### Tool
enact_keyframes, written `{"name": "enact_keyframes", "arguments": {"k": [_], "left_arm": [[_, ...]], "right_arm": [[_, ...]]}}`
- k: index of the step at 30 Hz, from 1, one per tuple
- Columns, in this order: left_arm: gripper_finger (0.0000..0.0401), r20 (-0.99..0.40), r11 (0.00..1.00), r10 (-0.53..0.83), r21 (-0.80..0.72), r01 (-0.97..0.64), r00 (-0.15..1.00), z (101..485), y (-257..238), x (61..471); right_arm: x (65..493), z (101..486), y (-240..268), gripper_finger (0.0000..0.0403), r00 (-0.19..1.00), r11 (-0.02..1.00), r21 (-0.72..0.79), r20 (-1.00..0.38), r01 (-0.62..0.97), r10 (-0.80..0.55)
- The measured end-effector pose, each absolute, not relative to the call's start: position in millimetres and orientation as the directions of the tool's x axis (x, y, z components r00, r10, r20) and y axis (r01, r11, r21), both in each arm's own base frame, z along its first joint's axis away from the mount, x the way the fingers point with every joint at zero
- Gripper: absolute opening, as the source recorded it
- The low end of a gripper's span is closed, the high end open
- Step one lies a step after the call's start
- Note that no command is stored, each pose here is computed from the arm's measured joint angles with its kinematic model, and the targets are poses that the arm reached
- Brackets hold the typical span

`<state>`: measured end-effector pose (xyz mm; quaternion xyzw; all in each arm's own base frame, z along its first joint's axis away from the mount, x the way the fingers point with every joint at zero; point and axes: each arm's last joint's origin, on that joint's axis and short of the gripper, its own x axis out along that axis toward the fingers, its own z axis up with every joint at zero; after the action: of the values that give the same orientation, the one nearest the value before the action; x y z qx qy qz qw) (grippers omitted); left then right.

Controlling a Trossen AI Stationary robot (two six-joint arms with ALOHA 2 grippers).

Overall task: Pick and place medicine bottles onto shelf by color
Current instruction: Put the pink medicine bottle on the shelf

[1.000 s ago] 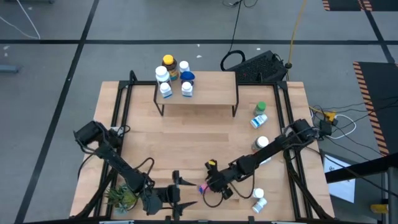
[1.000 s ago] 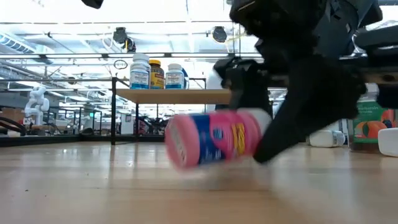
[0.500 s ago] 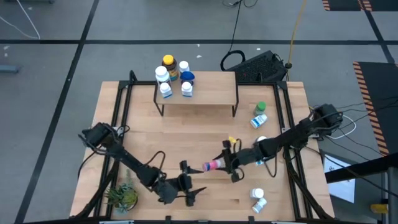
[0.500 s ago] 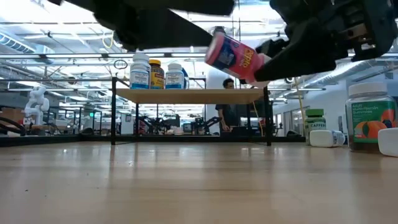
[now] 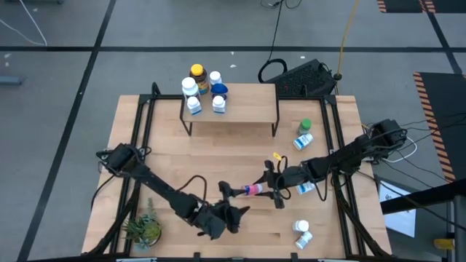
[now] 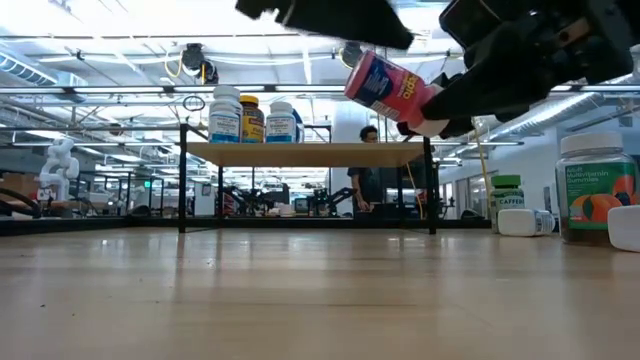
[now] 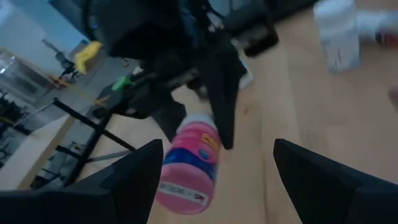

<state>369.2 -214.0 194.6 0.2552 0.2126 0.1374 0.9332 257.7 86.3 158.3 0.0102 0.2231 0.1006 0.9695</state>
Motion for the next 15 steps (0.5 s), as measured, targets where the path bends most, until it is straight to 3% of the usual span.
{"name": "enact_keyframes", "arguments": {"k": [6,12,15], "left_arm": [[0.031,-0.35,0.774,0.403,0.624,-0.111,0.845,192,-193,380],[0.031,-0.383,0.839,0.45,0.492,-0.235,0.807,188,-176,384],[0.031,-0.405,0.875,0.409,0.428,-0.226,0.818,187,-174,386]], "right_arm": [[258,158,86,0.0178,0.879,0.979,0.115,-0.434,-0.166,0.2],[257,158,86,0.0178,0.878,0.981,0.074,-0.439,-0.179,0.194],[257,157,86,0.0178,0.874,0.981,0.062,-0.445,-0.186,0.194]]}}
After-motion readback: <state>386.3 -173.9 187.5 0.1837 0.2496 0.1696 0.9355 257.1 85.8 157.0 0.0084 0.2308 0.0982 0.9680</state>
